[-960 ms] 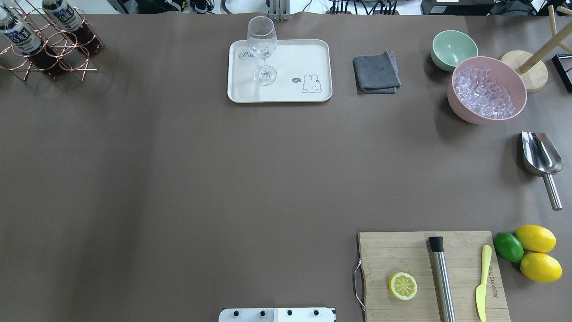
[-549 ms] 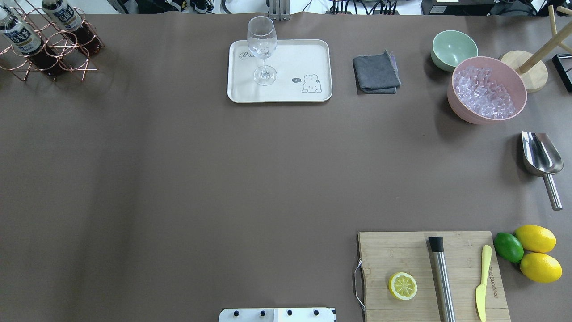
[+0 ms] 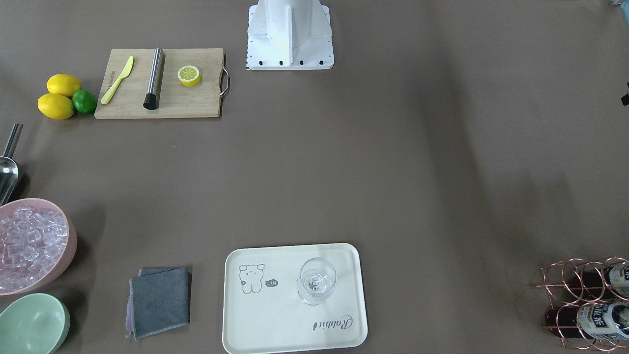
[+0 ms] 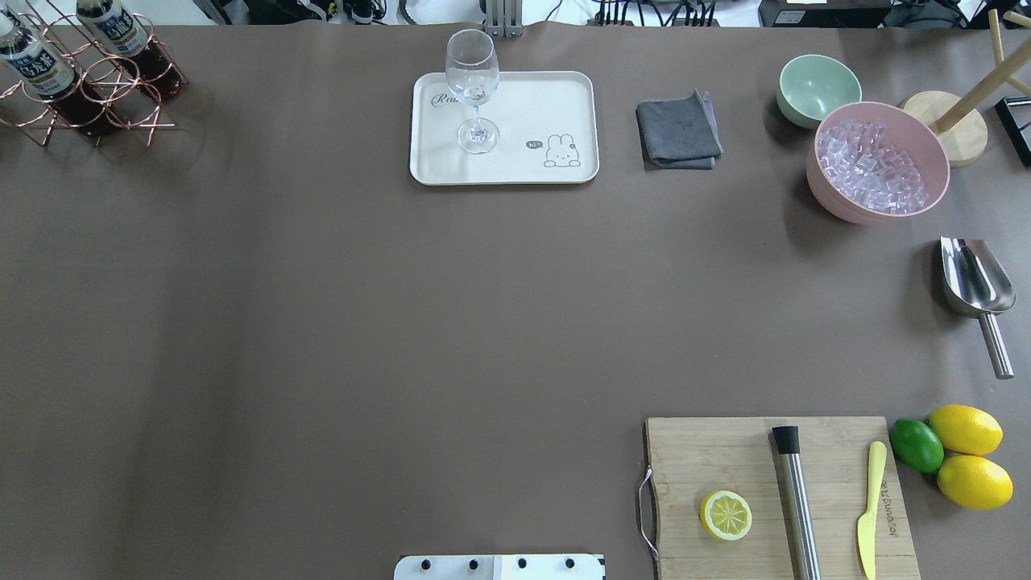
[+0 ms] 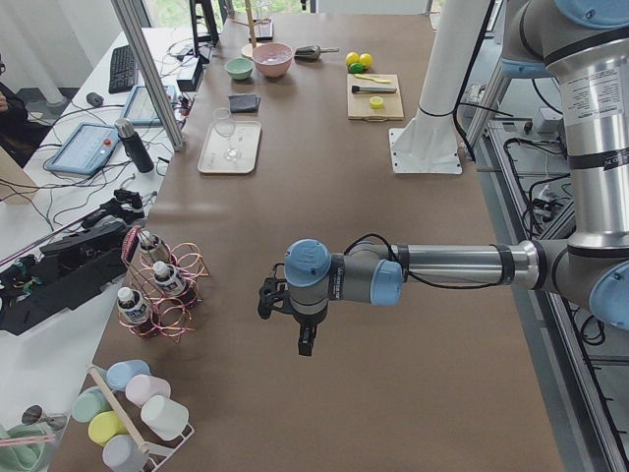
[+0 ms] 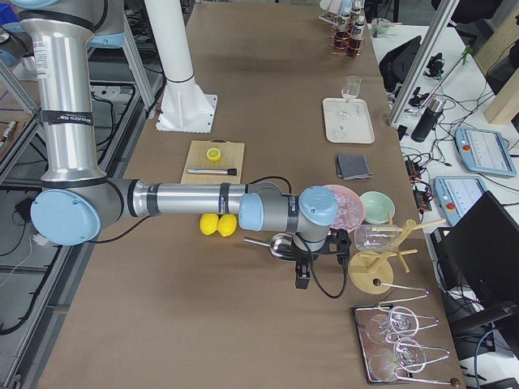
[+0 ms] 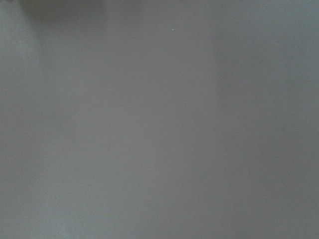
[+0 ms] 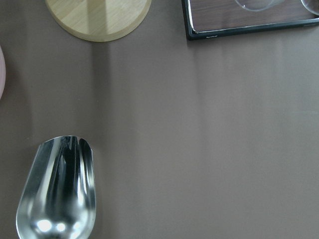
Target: Take tea from basket to plate
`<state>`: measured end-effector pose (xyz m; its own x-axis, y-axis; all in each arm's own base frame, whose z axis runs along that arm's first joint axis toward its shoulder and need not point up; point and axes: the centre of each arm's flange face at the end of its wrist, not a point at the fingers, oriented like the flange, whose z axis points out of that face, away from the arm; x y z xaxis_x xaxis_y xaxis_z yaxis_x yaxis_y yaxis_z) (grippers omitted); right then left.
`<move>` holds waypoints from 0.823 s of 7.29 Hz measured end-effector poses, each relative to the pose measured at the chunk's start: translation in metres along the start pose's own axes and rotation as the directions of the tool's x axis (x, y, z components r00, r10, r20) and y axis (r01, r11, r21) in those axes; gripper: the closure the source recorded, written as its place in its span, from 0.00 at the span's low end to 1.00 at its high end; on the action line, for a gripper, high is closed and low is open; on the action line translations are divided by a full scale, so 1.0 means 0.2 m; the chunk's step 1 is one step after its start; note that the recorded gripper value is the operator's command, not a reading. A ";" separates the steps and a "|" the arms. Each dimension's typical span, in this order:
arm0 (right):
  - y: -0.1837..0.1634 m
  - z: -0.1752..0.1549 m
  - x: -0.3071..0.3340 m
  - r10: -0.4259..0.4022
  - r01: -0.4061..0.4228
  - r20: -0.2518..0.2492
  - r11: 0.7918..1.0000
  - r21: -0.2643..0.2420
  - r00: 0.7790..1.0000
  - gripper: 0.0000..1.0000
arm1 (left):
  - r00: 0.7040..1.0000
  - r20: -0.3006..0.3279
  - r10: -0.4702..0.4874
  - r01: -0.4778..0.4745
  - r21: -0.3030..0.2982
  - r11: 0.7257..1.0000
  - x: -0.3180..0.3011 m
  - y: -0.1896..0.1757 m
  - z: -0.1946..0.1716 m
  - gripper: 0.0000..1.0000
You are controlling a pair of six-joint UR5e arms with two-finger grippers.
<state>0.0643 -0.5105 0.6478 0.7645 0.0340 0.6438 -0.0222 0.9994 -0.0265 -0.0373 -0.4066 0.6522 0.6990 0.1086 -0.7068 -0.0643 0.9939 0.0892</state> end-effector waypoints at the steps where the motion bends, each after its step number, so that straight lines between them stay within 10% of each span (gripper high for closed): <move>1: 0.00 -0.01 -0.01 -0.004 0.004 -0.001 1.000 0.003 1.000 0.00 | 1.000 0.001 0.000 0.000 0.001 1.000 0.00 0.00 0.00 0.02; 6: -0.02 -0.05 -0.06 -0.023 0.023 -0.001 0.999 0.022 1.000 0.00 | 1.000 -0.005 -0.008 0.008 0.010 1.000 -0.01 0.02 -0.02 0.02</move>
<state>0.0614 -0.5148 0.6318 0.7657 0.0108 0.6431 -0.0186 0.9998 0.0054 -0.0420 -0.4035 0.6506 0.6961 0.1011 -0.7108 -0.0515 0.9945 0.0911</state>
